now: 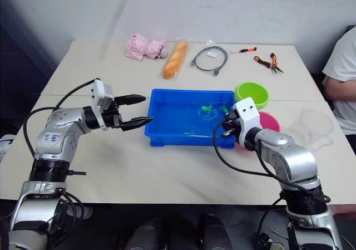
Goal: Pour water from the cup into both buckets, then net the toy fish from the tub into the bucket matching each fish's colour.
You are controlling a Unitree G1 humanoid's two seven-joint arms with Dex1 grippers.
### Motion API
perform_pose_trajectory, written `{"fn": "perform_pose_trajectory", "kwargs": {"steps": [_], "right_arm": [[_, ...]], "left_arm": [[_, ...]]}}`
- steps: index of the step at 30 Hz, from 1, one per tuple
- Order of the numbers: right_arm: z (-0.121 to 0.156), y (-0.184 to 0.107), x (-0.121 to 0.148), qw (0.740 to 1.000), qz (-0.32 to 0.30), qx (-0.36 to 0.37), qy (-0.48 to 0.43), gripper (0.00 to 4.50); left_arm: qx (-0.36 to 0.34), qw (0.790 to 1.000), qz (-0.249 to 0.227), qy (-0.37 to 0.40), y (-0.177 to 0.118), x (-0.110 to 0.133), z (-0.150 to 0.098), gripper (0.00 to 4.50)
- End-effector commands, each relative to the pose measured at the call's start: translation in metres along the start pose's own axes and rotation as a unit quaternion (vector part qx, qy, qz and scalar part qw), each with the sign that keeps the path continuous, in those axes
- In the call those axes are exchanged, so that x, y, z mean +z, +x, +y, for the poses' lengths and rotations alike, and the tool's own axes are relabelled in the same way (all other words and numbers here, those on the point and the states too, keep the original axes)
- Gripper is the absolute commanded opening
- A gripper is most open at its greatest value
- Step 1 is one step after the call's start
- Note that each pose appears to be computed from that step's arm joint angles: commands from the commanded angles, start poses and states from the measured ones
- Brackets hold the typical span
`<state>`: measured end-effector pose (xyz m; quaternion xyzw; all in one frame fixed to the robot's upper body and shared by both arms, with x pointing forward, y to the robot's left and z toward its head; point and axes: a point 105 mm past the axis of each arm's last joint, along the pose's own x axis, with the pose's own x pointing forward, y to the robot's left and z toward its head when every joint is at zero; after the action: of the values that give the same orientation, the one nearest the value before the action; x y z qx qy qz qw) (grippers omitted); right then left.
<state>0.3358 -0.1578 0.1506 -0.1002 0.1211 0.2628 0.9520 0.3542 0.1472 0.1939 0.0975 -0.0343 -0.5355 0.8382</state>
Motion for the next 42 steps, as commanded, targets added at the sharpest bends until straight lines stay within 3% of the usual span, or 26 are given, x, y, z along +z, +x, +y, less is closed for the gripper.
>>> {"fn": "perform_pose_trajectory", "kwargs": {"steps": [1,7,13,21,26,30,34,42], "right_arm": [[-0.006,-0.021,0.025,0.997,-0.059,-0.013,-0.05,0.0],[-0.003,-0.048,0.028,0.994,-0.083,-0.015,-0.069,0.0],[-0.005,-0.067,0.013,0.99,-0.084,-0.015,-0.113,0.0],[-0.033,-0.094,0.023,0.983,-0.135,-0.074,-0.098,0.0],[-0.07,-0.111,0.027,0.972,-0.12,-0.14,-0.146,0.0],[-0.097,-0.115,0.028,0.964,-0.091,-0.165,-0.188,0.0],[-0.119,-0.112,0.03,0.952,-0.065,-0.189,-0.233,0.0],[-0.133,-0.093,0.024,0.917,-0.016,-0.207,-0.341,0.0]], "left_arm": [[-0.005,1.0,-0.008,0.019,0.002,0.009,0.001,4.46],[-0.016,1.0,-0.02,0.019,0.009,0.013,-0.002,4.46],[-0.028,0.999,-0.026,0.016,0.02,0.014,-0.003,4.46],[-0.049,0.998,-0.033,0.011,0.034,0.018,-0.006,4.46],[-0.056,0.998,-0.039,0.011,0.041,0.02,-0.008,4.46],[-0.074,0.997,-0.018,0.034,0.049,0.016,-0.014,4.46],[-0.066,0.997,-0.037,0.024,0.056,0.023,-0.015,4.46],[-0.075,0.996,-0.04,0.027,0.063,0.024,-0.023,4.46]]}}
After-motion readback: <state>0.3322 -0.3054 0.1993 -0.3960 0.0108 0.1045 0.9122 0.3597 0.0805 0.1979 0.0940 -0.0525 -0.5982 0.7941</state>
